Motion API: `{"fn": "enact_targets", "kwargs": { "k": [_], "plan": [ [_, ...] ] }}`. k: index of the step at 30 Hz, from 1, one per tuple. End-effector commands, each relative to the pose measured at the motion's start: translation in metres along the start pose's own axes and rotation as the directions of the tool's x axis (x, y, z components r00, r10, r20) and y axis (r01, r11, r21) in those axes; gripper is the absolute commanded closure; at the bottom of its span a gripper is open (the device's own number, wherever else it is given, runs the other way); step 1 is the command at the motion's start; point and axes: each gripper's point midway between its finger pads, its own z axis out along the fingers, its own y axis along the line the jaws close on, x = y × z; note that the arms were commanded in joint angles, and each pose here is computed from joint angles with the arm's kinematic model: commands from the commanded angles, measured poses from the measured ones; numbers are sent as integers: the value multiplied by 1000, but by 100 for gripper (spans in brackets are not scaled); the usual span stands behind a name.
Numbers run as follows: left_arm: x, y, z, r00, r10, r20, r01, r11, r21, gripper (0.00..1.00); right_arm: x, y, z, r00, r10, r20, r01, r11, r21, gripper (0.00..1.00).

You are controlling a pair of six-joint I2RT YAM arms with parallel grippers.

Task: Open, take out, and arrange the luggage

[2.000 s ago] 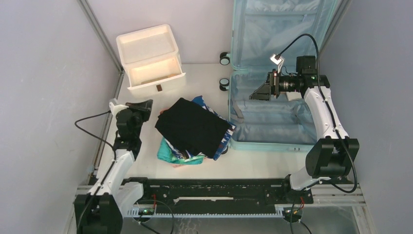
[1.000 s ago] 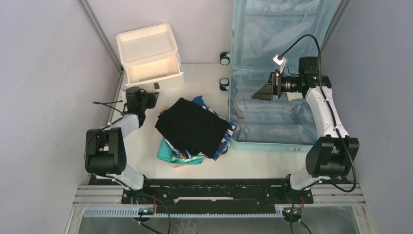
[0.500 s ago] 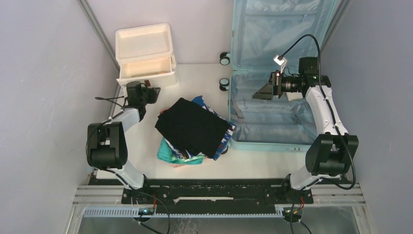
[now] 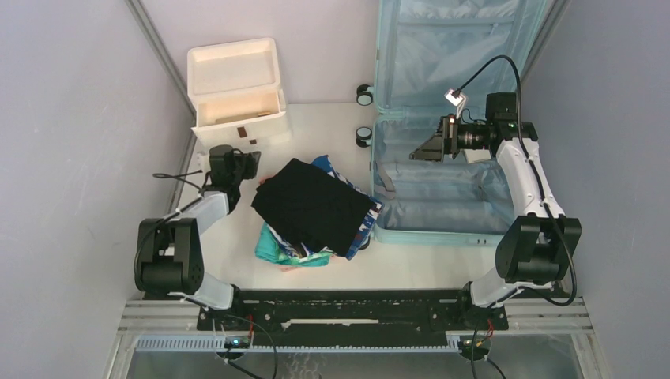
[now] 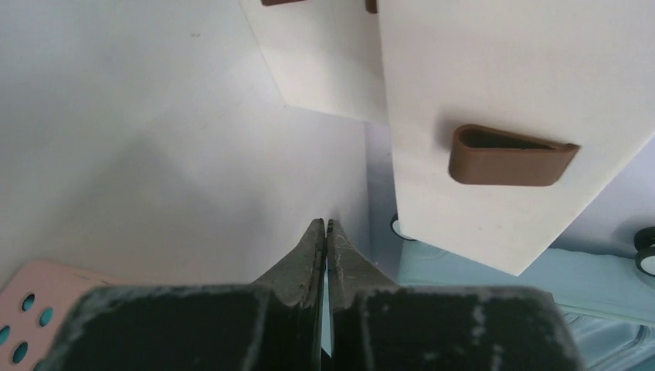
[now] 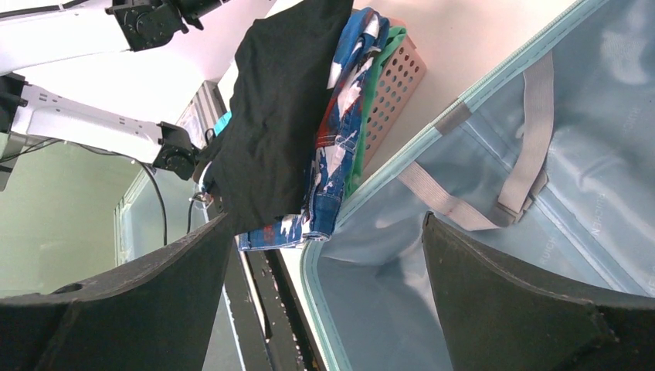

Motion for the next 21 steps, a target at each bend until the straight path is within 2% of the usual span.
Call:
{"fn": "enact_targets", "kwargs": {
  "k": [1,3,9,15,21],
  "plan": [
    [-16,-40,-3,997,40,59,-45,994,97,93,-8,4,-3,999,-45,20,46,999,-19,0],
    [-30,-54,3,996,37,77,-46,992,118,93,-8,5,-3,999,-48,20,48,999,-17,0],
    [-41,-100,24,997,56,61,-65,983,172,92,-7,6,-5,998,-54,23,54,998,-10,0],
    [-44,-114,49,999,32,22,-36,983,181,90,-9,4,-8,998,-56,31,56,998,-1,0],
    [-45,-121,52,999,48,23,-51,979,197,89,-10,1,-10,998,-49,34,49,999,3,0]
  ]
}}
